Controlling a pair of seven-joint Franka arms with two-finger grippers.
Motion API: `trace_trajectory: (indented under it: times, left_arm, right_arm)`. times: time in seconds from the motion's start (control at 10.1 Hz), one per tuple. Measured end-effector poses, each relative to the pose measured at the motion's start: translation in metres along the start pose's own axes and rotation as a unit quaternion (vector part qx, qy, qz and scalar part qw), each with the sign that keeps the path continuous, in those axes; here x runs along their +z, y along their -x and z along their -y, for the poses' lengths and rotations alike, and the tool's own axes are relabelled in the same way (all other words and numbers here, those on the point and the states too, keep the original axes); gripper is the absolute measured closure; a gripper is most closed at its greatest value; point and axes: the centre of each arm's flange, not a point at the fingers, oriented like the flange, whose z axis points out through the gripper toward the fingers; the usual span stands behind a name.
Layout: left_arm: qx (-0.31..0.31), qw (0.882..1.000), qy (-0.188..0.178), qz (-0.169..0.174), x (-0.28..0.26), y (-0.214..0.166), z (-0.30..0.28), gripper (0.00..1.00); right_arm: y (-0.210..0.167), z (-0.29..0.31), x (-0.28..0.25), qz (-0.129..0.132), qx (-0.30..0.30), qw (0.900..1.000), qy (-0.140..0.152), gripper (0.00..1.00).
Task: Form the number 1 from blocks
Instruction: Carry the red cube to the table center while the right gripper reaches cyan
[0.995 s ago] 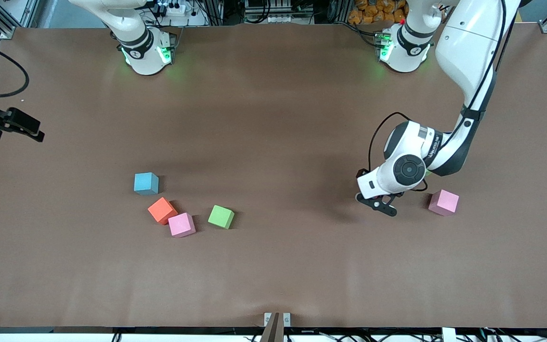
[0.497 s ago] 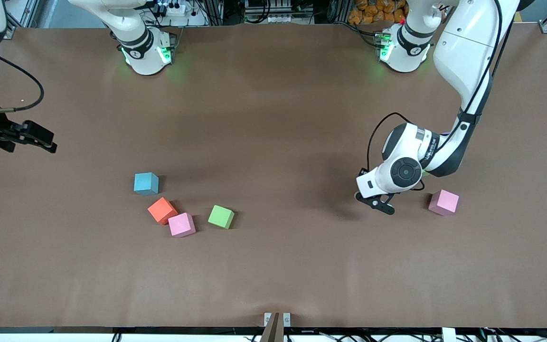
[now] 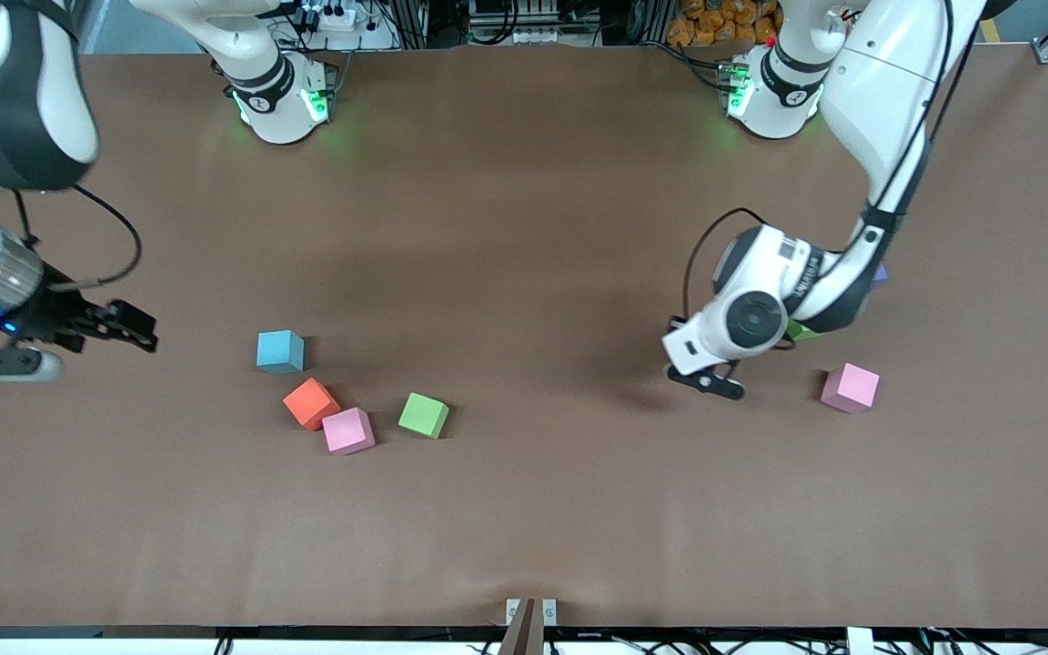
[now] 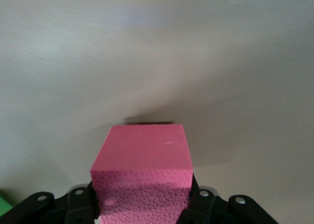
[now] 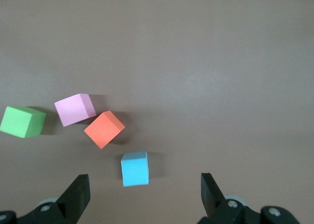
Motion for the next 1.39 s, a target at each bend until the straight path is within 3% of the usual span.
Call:
trace_trajectory:
  times: [0.3, 0.7, 0.9, 1.39]
  left_arm:
    - [-0.060, 0.998, 0.020, 0.001, -0.014, 0.032, -0.096, 0.38]
    - [-0.134, 0.991, 0.017, -0.010, -0.018, 0.086, -0.217, 0.38]
    - [-0.146, 0.989, 0.030, -0.021, -0.028, 0.096, -0.259, 0.38]
    - [-0.126, 0.991, 0.044, -0.011, 0.007, 0.104, -0.309, 0.38]
  right_arm:
    - [0.007, 0.000, 0.043, -0.007, 0.000, 1.000, 0.000, 0.00]
    - [0.006, 0.005, 0.104, 0.020, 0.002, 1.000, -0.007, 0.00]
    - [0.006, 0.016, 0.151, 0.043, 0.019, 0.998, -0.036, 0.00]
    - [0.013, 0.024, 0.214, 0.085, -0.018, 0.995, -0.040, 0.00]
